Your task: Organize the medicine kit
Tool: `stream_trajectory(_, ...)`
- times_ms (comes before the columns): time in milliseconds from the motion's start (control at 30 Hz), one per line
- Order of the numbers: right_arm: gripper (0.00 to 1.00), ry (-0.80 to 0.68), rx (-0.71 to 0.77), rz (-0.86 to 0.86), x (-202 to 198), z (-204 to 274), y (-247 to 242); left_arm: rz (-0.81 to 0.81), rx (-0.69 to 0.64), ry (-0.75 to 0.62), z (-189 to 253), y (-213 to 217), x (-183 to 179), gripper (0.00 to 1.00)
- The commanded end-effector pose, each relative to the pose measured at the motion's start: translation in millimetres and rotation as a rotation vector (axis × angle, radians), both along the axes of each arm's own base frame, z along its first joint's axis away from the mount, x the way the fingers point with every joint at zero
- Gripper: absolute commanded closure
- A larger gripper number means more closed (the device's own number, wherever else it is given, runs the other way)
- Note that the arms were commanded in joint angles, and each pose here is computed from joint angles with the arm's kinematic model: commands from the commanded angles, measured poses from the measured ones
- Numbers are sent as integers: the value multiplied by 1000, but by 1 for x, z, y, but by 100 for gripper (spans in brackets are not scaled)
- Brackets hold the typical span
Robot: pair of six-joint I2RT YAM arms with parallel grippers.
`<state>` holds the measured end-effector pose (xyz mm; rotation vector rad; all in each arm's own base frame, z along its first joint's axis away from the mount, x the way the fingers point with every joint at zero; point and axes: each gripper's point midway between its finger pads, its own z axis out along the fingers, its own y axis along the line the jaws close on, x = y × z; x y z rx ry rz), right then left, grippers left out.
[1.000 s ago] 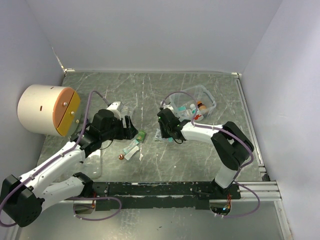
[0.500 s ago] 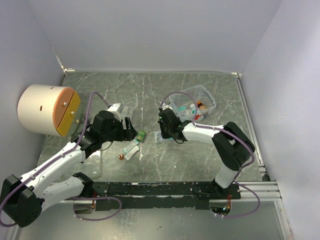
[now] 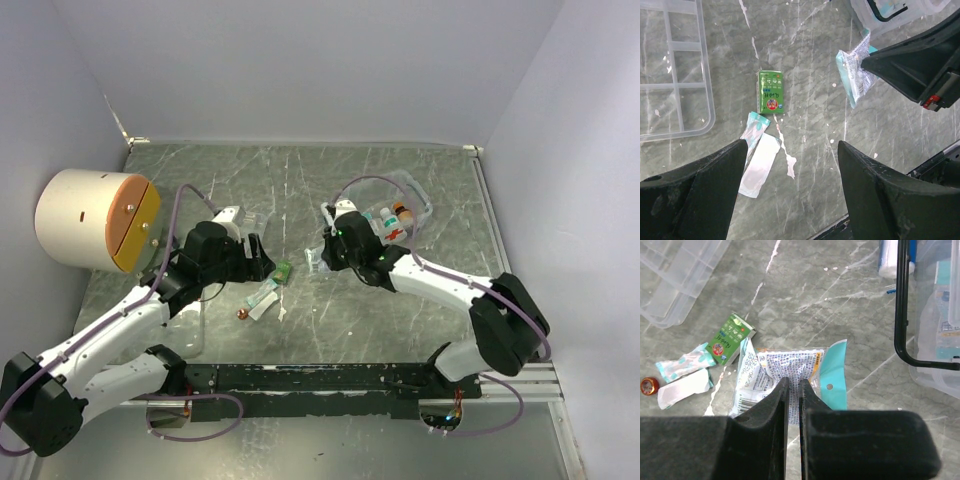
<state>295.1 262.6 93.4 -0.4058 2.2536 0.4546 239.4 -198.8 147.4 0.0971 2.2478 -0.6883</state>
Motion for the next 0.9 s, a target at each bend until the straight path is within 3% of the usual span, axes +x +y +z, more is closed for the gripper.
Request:
stream_trajectory(0,100,-92,44,36,2,28,1,8,-58,-58,23,-4,4,16)
stream_trajectory(300,100,-253,8,-68,23,103,-27,79,-24,-182,65,20,7,16)
stream_trajectory(500,100,-285,-7,-234,63,147,-84,136,107,-320,110,59,2,14)
stream_trajectory(700,100,-230,-40,-428,90,142,-140,176,164,-331,107,79,-7,13)
stream_trajectory(867,100,-148,-195,-520,101,105,-166,160,121,-285,88,73,-13,14)
